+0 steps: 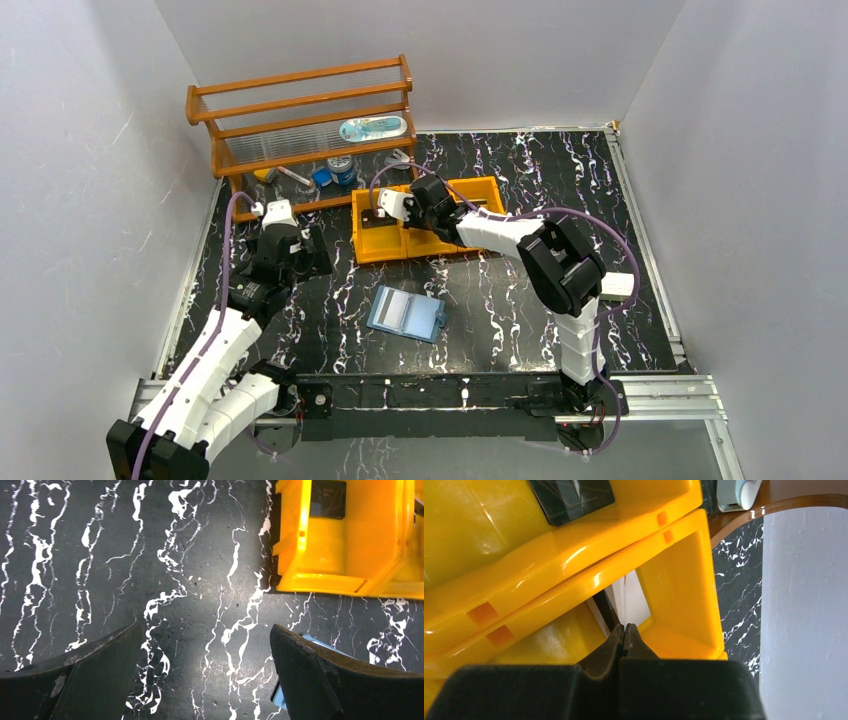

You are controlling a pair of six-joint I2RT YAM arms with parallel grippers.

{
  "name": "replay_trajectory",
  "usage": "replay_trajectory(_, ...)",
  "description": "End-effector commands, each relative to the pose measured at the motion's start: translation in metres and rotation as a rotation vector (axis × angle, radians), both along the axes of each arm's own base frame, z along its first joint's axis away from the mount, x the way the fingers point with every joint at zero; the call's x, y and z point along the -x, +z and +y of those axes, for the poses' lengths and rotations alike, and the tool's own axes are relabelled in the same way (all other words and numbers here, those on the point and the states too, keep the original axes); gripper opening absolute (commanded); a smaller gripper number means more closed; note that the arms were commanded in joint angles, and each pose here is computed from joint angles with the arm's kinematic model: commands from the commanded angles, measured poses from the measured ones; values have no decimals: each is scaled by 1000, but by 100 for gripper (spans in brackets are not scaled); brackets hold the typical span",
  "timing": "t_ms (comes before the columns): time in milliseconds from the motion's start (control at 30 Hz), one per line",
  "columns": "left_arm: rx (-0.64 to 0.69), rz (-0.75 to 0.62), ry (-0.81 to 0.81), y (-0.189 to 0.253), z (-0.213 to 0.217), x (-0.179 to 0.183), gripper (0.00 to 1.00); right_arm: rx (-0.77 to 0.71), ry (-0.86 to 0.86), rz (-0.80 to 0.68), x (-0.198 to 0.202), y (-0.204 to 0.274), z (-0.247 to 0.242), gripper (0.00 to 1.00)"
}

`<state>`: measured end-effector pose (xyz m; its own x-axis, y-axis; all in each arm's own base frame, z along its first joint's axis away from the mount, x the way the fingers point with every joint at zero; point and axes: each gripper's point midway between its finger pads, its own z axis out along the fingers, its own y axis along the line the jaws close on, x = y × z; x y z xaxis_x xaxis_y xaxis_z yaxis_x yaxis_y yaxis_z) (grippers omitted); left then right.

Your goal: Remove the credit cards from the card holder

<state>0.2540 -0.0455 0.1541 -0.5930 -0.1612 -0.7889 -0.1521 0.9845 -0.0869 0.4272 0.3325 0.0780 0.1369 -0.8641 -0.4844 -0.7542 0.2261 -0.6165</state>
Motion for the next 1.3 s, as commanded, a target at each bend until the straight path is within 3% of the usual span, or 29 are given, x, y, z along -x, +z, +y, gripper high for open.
replay_trajectory(0,-30,-63,109,24,20,1,98,18,18,-95,-18,21,7,1)
replay_trajectory(500,-26,-70,124,27,22,3,98,84,77,-88,-22,-3,10,8)
replay_trajectory(600,-23,-70,127,28,23,3,98,69,71,-65,-18,-3,10,10)
replay_trajectory(767,-17,-73,128,29,22,3,98,-39,50,11,-12,7,17,23)
replay_trajectory(1267,-10,-66,109,26,19,3,98,-79,6,79,-14,0,13,31)
